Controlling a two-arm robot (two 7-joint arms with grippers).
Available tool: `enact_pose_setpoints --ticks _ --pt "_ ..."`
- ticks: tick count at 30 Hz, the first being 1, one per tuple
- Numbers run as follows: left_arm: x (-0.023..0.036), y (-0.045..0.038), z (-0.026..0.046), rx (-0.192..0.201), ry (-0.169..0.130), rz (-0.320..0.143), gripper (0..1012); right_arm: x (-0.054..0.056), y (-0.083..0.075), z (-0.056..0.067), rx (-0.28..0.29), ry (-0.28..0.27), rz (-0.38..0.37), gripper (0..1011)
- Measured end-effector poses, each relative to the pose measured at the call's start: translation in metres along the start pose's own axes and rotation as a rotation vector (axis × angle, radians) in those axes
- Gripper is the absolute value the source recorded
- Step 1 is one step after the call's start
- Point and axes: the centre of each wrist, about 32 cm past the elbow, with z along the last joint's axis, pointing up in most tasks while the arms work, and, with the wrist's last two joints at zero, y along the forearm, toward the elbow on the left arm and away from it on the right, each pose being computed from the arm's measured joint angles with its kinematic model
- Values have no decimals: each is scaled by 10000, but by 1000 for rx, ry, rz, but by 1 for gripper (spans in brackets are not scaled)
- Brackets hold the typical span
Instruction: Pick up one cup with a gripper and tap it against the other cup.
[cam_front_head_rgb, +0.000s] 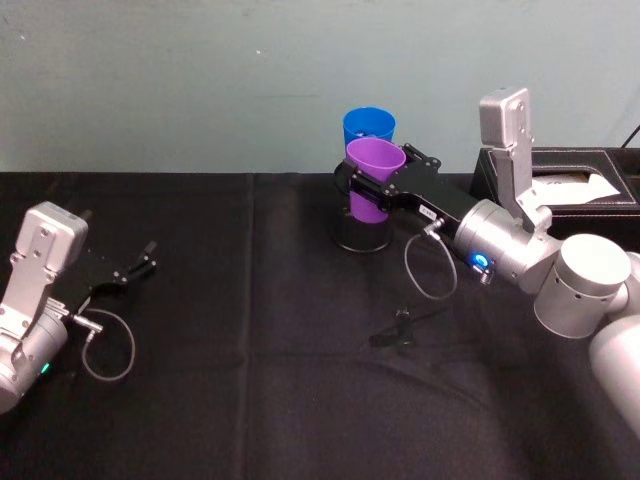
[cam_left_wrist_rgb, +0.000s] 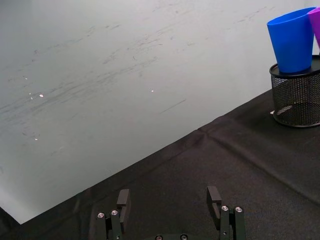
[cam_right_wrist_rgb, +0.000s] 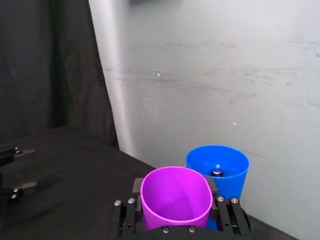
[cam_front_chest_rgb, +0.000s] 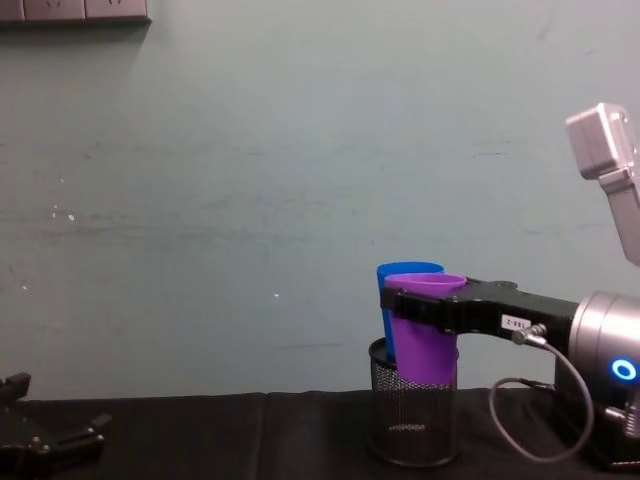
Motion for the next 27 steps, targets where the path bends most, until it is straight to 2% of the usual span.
enact_pose_setpoints --ticks 15,27 --pt "0 0 0 0 0 0 1000 109 163 22 -3 -6 -18 726" --pt "0 0 0 0 0 0 1000 149 197 68 10 -10 -23 726"
